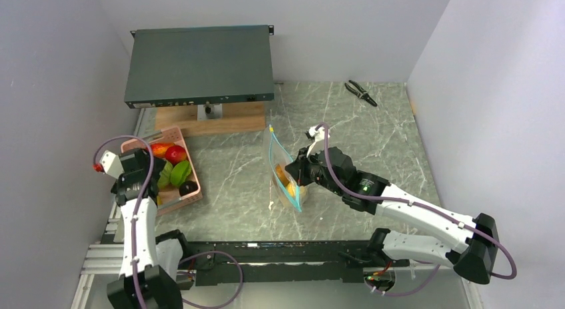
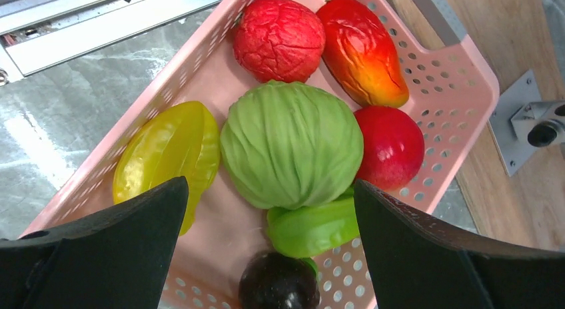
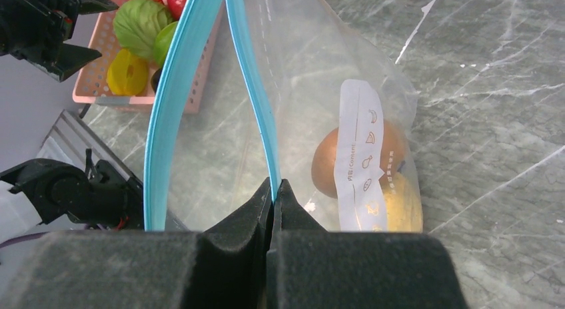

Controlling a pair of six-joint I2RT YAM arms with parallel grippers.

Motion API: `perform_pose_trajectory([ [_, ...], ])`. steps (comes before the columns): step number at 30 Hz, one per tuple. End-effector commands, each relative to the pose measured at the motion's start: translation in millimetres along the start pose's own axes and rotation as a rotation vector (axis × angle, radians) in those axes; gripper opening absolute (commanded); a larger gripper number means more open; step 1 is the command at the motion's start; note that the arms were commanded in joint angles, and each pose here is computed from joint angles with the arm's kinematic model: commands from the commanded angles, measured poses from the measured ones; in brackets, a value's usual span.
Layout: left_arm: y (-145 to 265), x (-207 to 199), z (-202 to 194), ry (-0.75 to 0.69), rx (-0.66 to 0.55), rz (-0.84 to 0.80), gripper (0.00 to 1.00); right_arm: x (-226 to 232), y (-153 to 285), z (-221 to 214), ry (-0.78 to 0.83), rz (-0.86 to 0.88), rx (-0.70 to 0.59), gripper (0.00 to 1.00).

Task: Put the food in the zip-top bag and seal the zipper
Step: Pick up the fake vegetable from the bin.

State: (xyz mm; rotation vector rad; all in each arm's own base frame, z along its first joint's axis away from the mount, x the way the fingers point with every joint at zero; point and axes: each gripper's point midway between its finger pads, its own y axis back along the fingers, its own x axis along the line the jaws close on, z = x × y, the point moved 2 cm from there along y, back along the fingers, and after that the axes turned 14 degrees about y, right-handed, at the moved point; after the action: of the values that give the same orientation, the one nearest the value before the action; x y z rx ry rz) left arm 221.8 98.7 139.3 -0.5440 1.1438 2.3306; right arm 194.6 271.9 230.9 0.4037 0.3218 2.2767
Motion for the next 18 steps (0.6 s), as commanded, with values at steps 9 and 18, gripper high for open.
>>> perform_pose_trajectory([
  [9, -42, -16, -13, 0.137, 0.184, -0.112, 1.0, -1, 4, 9, 0.001, 0.003, -0.042, 0.0],
  [18, -54, -9, -22, 0.156, 0.246, -0.074, 1.0, 3, 0, 9, -0.001, 0.021, -0.034, 0.0],
])
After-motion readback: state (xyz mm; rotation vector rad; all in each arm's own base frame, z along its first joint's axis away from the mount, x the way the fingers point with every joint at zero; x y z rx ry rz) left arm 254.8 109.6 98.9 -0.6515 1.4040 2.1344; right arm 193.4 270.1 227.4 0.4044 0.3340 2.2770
